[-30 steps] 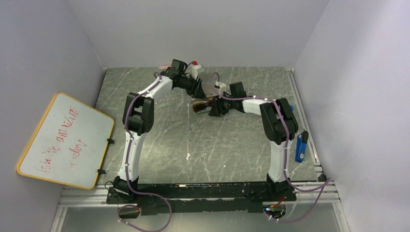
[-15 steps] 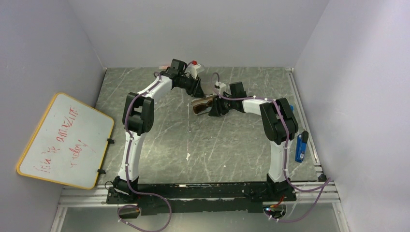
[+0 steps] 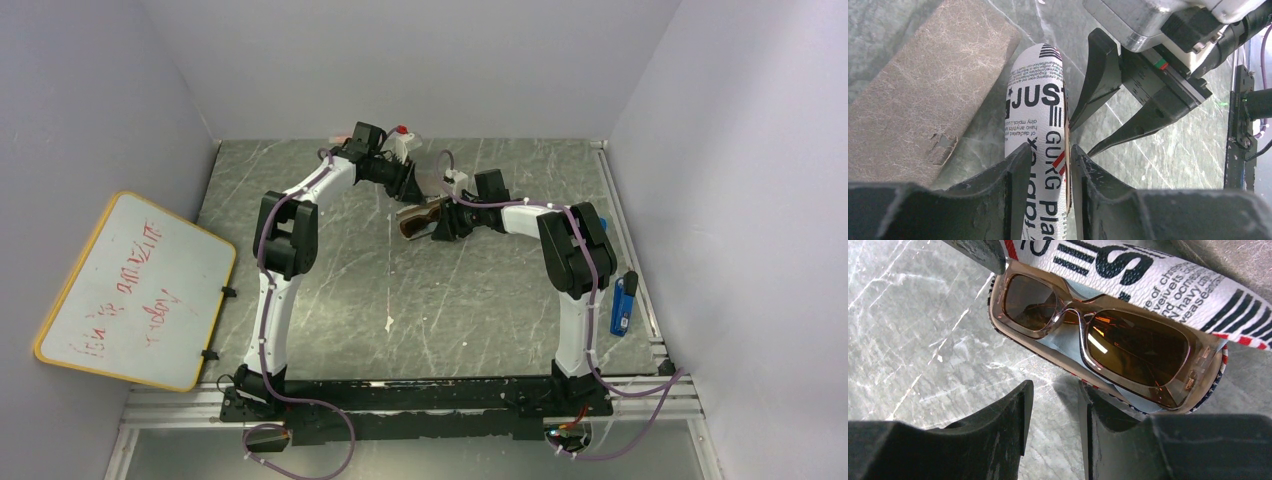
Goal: Organize the sunglasses
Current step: Close the sunglasses case at the center of the board.
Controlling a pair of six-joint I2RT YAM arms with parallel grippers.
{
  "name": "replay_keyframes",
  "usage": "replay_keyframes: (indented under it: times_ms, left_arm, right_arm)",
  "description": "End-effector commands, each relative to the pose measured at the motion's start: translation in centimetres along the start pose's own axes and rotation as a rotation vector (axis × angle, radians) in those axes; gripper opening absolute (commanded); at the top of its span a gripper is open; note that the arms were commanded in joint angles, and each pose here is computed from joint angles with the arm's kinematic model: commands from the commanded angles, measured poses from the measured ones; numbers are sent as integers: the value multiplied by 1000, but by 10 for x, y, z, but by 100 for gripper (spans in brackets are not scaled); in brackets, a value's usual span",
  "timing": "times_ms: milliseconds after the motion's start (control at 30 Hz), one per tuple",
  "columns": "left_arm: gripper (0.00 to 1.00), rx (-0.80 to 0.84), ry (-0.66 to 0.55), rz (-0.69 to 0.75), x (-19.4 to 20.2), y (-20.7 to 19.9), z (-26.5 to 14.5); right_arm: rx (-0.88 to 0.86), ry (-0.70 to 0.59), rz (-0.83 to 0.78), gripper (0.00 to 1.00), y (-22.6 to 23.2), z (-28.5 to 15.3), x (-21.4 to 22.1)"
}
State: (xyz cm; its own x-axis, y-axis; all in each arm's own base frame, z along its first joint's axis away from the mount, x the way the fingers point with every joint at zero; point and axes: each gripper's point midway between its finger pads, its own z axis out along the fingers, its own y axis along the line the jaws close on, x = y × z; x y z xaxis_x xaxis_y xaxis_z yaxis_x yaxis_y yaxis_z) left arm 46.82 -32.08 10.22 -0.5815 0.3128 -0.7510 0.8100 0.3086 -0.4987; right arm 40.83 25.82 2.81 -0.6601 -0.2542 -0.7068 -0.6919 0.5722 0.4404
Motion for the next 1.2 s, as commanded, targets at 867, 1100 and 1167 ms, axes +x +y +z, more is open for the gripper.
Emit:
replay_keyframes:
  times_ms: [867,1100,1167]
  left_arm:
    - [22,27,65,82,18,-34,7]
    - [22,3,121,97,43,-36,21]
    - [22,-6,134,88,50,-33,23]
  right_arm:
    - [-16,-22,-28,43,-2,3,-2]
    - [-25,-27,-29,43,0,2,-4]
    - [-27,-27,-32,43,1,1,-4]
